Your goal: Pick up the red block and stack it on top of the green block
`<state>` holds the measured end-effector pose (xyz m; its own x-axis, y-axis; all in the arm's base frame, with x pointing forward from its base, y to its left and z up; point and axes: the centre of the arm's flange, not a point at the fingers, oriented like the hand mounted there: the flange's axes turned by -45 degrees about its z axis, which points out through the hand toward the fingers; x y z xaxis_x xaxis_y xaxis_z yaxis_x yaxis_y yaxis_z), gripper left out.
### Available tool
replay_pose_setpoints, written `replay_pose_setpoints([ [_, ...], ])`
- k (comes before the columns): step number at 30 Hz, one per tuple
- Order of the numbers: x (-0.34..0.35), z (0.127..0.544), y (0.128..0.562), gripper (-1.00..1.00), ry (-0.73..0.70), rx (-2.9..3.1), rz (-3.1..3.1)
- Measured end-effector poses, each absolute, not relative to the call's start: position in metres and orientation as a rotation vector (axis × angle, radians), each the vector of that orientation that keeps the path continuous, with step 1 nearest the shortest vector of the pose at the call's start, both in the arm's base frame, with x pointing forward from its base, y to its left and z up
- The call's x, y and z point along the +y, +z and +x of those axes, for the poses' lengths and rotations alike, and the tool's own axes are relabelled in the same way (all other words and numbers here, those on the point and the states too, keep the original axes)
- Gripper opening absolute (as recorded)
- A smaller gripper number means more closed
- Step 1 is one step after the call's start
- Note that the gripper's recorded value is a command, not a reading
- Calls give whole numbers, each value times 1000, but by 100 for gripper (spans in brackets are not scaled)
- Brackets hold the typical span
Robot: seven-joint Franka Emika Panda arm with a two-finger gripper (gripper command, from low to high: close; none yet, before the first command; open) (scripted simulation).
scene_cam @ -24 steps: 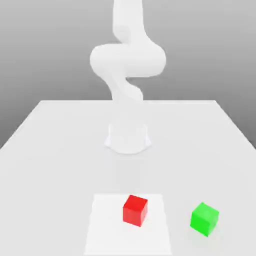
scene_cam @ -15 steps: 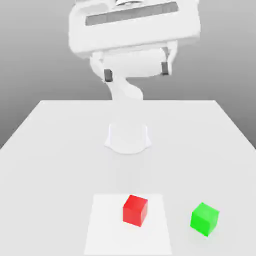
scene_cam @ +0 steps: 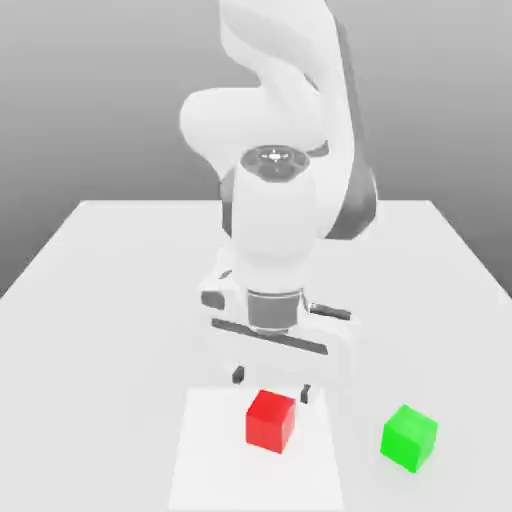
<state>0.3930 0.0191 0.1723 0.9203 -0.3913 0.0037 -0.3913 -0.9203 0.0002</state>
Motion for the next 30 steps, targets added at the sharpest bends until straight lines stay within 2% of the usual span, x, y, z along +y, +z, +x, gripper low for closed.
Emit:
replay_pose_setpoints([
  [2,19,391,152,0,2,-629,3077],
  [3,19,391,146,-100,1,-630,3078],
  [10,19,391,147,-100,3,-630,3078],
  [16,19,391,200,-100,3,-629,3077],
  [24,183,402,241,-100,2,-501,3102],
  [29,198,406,198,-100,2,-537,3096],
  [30,197,406,188,100,2,-539,3096],
])
